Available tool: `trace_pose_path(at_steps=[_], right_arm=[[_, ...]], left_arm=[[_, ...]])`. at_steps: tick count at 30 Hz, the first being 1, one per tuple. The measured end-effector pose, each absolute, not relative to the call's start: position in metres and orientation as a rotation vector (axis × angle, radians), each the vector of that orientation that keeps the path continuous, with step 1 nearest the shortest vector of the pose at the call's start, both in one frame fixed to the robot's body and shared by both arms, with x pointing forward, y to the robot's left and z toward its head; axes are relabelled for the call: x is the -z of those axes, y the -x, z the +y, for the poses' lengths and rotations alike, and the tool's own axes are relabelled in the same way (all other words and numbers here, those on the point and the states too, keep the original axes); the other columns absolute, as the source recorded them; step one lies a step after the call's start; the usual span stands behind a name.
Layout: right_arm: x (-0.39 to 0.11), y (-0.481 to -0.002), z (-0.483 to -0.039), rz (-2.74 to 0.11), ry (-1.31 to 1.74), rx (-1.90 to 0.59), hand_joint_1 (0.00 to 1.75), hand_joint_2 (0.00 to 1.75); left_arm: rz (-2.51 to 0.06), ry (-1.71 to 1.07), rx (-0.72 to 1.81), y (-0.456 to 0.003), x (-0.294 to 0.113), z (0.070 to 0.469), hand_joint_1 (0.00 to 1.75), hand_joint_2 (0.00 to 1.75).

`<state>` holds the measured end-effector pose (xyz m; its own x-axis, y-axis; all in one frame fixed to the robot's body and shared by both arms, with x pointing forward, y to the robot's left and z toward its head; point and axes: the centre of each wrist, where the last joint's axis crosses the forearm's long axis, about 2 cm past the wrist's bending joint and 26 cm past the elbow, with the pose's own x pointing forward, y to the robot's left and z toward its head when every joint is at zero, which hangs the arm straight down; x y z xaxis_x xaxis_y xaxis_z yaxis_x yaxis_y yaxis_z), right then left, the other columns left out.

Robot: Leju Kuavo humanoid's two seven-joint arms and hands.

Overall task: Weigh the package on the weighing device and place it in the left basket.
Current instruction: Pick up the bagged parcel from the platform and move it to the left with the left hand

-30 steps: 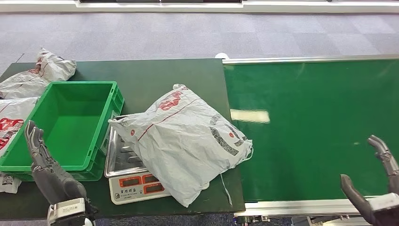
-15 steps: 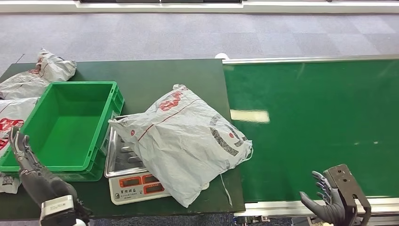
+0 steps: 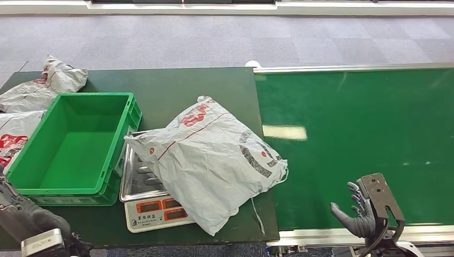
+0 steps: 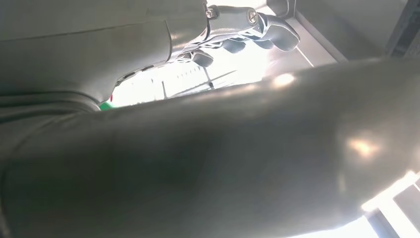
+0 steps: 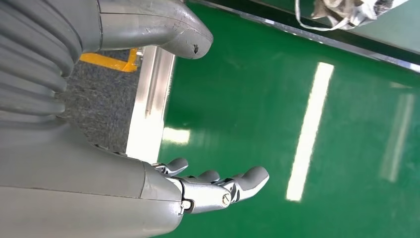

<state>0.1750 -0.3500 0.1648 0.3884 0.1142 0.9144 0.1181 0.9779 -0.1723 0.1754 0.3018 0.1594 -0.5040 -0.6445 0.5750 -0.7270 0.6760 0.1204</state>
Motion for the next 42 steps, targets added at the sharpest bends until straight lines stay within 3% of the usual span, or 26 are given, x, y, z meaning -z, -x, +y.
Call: trace_pose_path(at_steps=[17, 24, 28, 42], right_arm=[[-0.164, -0.172, -0.344, -1.165, 0.230, 0.013, 0.00, 1.75], [-0.164, -0.159, -0.340, -1.138, 0.265, -0.015, 0.00, 1.75], [-0.163, -0.155, -0.339, -1.127, 0.272, -0.031, 0.00, 1.75], [-0.163, -0.151, -0.339, -1.124, 0.264, -0.016, 0.00, 1.75]], left_arm=[[-2.282, -1.055, -0.201, -0.176, -0.162, 0.301, 0.00, 0.00], [-2.205, -0.899, -0.034, -0.195, -0.160, 0.300, 0.00, 0.00], [-2.145, -0.836, 0.144, -0.220, -0.160, 0.301, 0.00, 1.75], [-1.999, -0.610, 0.754, -0.345, -0.182, 0.299, 0.00, 1.75]])
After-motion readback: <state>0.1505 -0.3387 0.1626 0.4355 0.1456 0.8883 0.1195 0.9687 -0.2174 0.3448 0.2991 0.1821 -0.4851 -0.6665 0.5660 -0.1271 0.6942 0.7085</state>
